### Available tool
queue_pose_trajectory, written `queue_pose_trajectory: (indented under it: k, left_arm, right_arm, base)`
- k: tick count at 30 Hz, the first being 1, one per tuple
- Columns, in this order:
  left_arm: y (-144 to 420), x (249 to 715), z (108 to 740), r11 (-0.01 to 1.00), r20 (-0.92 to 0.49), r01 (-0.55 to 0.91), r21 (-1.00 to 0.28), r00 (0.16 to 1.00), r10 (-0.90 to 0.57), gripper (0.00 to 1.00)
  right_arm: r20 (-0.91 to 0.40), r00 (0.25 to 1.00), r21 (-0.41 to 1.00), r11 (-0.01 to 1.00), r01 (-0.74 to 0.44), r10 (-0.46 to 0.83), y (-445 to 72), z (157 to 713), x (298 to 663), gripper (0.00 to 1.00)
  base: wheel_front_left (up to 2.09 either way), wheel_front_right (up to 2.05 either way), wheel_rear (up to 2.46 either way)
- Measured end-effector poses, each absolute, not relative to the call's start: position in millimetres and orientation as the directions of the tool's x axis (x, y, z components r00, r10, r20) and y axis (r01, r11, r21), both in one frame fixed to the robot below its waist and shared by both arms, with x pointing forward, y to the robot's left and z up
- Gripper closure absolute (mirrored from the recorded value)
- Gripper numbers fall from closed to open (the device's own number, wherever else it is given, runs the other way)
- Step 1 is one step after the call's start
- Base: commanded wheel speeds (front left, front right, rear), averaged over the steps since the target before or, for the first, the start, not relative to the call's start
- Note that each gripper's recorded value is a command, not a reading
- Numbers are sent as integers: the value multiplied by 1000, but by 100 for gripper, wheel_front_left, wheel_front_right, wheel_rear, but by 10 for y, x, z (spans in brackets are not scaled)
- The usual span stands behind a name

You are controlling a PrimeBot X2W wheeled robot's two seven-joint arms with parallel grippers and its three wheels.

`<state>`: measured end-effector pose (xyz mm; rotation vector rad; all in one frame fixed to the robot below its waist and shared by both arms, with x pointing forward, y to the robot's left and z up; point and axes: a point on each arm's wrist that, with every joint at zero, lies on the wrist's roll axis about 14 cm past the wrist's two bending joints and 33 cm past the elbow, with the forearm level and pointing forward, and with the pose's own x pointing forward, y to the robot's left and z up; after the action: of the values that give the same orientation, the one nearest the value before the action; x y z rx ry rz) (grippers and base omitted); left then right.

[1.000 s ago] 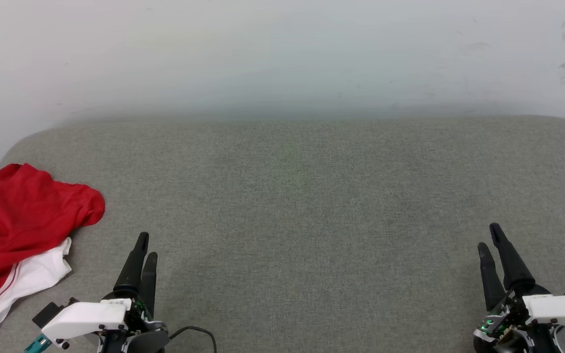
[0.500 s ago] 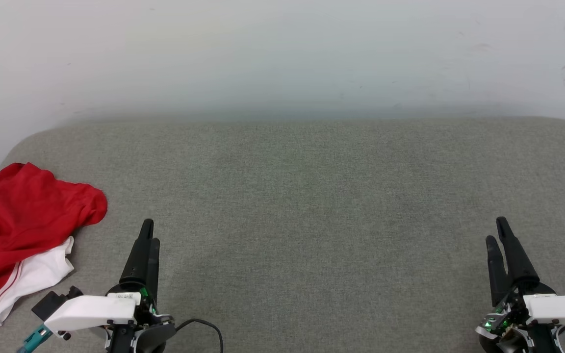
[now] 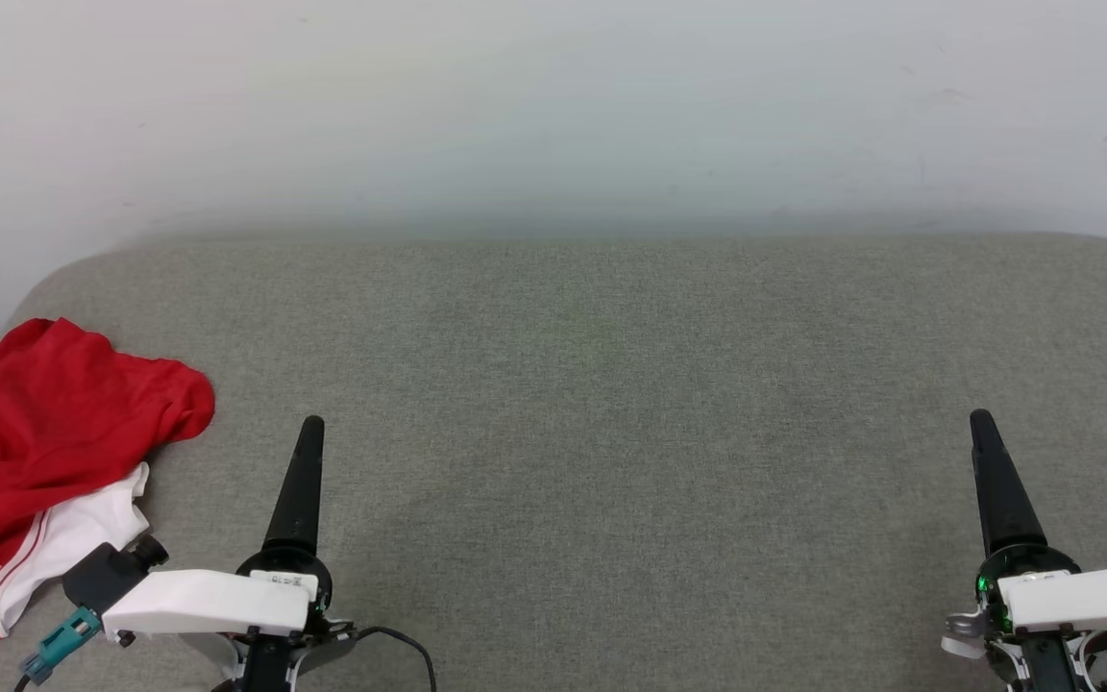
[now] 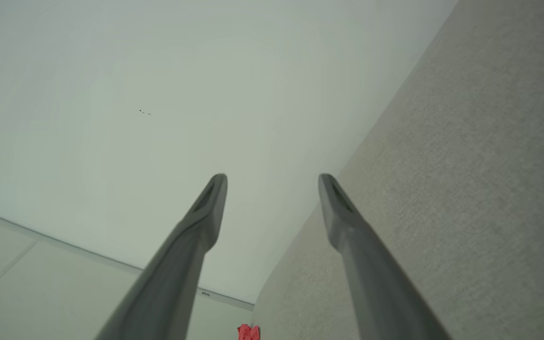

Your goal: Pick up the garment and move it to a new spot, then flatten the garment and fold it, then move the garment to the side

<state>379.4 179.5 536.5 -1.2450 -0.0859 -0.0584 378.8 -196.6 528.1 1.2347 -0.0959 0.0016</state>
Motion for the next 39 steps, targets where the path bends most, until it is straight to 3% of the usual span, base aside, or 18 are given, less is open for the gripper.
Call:
queue_pose_trajectory:
  k: [10, 18, 39]
  left_arm:
    - [1767, 3777, 5424, 550, 122, 107, -828, 992, -9, 0]
    - [1720, 3767, 5455, 690, 139, 120, -714, 990, -28, 0]
    - [1691, 3720, 5321, 910, 118, 94, -404, 992, -50, 0]
  right_arm:
    - [94, 995, 800, 597, -59, -29, -1917, 5322, 3769, 0]
    - [106, 994, 668, 741, -63, -11, -1881, 5337, 3749, 0]
    - [50, 997, 327, 942, -69, 56, -1808, 5282, 3697, 0]
  base:
    - [0, 0, 0]
    - [0, 0, 0]
    - [0, 0, 0]
